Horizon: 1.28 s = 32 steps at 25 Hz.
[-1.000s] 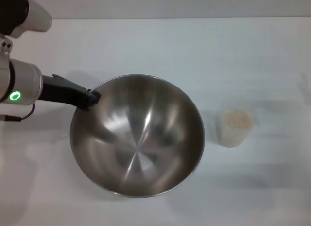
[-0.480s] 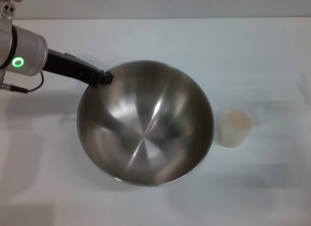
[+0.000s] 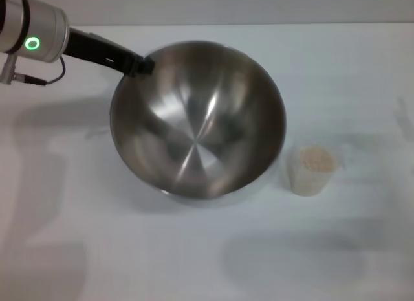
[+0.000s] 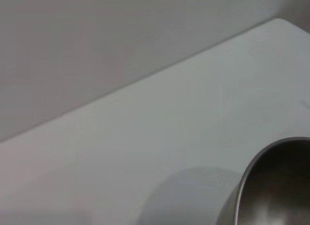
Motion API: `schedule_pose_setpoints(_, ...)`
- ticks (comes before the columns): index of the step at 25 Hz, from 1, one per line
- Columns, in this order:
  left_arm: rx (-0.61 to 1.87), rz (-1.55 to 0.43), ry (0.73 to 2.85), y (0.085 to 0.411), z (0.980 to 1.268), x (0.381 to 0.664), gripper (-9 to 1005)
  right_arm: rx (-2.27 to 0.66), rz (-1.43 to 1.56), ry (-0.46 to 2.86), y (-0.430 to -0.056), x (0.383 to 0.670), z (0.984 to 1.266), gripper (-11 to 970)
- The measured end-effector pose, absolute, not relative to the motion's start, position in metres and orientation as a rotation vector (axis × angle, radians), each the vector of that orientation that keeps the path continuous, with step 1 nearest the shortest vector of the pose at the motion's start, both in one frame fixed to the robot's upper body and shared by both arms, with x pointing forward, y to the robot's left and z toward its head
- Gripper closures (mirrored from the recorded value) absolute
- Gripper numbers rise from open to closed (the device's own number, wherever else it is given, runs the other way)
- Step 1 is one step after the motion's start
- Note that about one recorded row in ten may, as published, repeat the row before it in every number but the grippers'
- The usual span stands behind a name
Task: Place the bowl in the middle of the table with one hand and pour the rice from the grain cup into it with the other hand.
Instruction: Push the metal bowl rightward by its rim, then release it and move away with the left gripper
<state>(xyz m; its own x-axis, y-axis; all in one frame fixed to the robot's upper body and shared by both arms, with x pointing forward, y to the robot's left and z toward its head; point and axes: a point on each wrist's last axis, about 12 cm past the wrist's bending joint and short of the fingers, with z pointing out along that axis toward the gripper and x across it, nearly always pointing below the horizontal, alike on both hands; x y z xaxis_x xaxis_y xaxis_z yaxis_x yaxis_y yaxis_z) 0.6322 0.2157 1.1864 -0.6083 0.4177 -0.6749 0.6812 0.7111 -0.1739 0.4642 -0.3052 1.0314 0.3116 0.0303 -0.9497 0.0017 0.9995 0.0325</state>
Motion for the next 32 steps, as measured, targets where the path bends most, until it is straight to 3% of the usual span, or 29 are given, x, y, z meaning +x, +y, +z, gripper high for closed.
schedule_pose_setpoints(7, 0.786, -0.520, 2.331, 0.219, 1.174, 0.647, 952, 0.032, 0.015, 1.259, -0.306, 0.462, 1.030, 113)
schedule_pose_setpoints(21, 0.727, -0.511, 2.353, 0.225, 1.158, 0.645, 945, 0.029, 0.015, 1.254, -0.307, 0.460, 1.030, 113)
schedule_pose_setpoints(32, 0.732, -0.485, 2.290, 0.222, 1.165, 0.642, 918, 0.027, 0.015, 1.255, -0.307, 0.459, 1.030, 113)
